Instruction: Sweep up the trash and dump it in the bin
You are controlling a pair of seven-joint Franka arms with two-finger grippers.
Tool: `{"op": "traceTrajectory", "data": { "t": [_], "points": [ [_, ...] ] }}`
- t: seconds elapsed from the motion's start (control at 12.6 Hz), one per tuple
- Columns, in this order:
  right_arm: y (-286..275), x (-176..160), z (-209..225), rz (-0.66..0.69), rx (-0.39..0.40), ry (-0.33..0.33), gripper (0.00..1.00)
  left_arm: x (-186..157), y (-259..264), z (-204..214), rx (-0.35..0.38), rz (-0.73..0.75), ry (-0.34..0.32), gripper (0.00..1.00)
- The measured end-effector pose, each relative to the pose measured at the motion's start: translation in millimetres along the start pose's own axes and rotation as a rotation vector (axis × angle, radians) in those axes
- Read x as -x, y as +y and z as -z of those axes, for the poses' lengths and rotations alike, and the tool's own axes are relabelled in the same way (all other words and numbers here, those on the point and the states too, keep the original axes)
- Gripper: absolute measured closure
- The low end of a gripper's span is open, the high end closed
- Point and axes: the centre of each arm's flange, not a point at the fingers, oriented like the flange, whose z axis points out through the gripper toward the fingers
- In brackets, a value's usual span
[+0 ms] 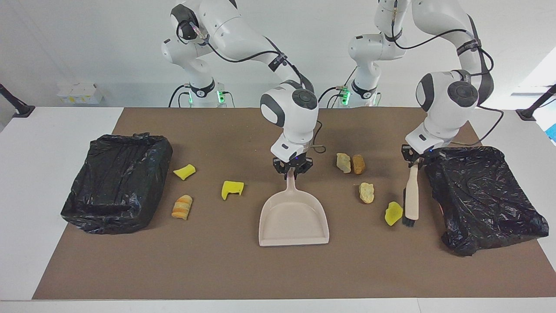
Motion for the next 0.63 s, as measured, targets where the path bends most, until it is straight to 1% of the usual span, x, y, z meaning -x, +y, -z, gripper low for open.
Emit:
{"op": "traceTrajectory", "data": {
  "t": [0.24,0.4,0.55,0.63],
  "points": [
    [30,-7,16,0.17,0.032,-0.038,0.69,-15,-25,-25,-0.021,-0.032,0.023,0.75],
    [60,-17,32,0.336,0.035,-0.054,0.69,-15,-26,-29,-0.018,-0.04,0.016,0.75],
    [95,-28,46,0.527,0.004,-0.079,0.69,-16,-21,-30,-0.009,-0.05,-0.001,0.75],
    [115,-33,53,0.653,-0.019,-0.091,0.69,-15,-17,-30,0.0,-0.057,-0.021,0.75]
  ]
}}
